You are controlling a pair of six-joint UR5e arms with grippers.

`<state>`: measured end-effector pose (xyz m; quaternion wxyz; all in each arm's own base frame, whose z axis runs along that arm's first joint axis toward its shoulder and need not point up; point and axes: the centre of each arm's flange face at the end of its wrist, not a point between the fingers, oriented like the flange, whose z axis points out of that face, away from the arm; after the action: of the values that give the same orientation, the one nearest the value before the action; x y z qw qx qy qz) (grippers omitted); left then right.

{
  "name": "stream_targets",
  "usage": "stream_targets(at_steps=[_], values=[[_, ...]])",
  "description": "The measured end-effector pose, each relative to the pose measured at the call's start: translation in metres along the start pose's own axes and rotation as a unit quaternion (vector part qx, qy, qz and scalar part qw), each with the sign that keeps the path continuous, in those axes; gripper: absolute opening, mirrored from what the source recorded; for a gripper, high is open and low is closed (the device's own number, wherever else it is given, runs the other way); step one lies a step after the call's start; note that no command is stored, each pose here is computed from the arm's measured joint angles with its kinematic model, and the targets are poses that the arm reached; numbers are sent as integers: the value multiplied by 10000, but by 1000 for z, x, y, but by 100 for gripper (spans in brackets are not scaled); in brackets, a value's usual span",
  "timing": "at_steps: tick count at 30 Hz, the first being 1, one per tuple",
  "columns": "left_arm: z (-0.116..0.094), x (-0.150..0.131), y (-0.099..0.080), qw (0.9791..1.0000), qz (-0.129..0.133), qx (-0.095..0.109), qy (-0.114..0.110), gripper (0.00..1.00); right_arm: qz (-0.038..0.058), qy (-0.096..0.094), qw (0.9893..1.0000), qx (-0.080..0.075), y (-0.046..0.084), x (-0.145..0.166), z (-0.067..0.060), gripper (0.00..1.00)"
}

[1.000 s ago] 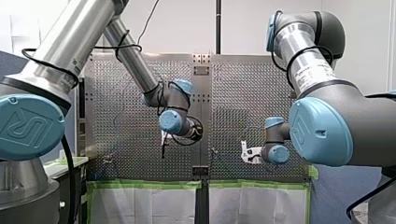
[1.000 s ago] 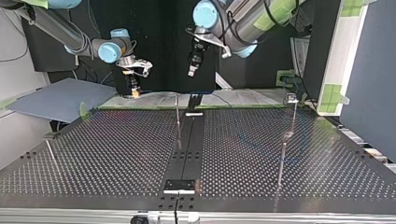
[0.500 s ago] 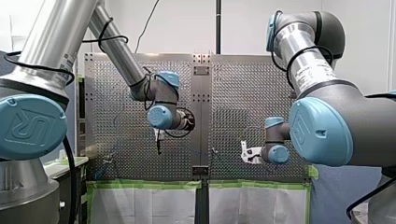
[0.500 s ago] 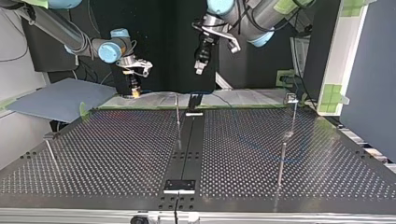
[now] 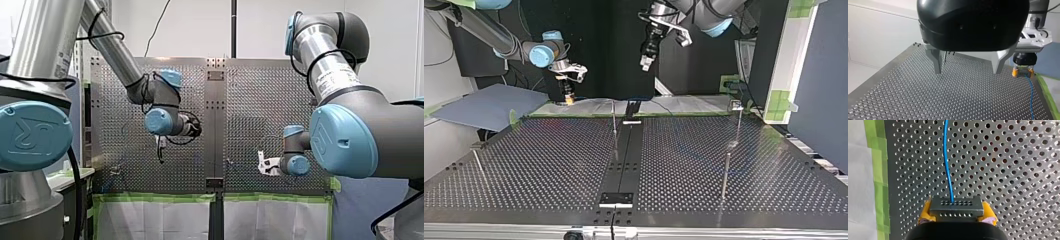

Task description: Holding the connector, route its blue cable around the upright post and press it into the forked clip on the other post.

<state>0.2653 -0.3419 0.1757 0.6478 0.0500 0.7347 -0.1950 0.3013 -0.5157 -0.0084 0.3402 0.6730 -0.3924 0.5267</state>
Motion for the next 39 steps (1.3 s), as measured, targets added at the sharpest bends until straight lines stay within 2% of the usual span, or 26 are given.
stream_targets(at_steps=[15, 21, 27, 32, 39], values=[[-48, -9, 14, 10000, 7, 17, -66, 100, -4, -13, 10000, 3, 0, 0, 0, 0], [-51, -25, 10, 9992, -49, 99, -383, 100, -6, -15, 10000, 9, -1, 0, 0, 0], [-50, -41, 6, 9969, -177, 187, -737, 100, -7, -13, 10000, 11, -1, 0, 0, 0], [-49, -44, 6, 9965, -196, 189, -790, 100, -7, -14, 10000, 13, -1, 0, 0, 0], [-50, -41, 9, 9974, -136, 135, -697, 100, -1, -21, 10000, -8, 1, 0, 0, 0]])
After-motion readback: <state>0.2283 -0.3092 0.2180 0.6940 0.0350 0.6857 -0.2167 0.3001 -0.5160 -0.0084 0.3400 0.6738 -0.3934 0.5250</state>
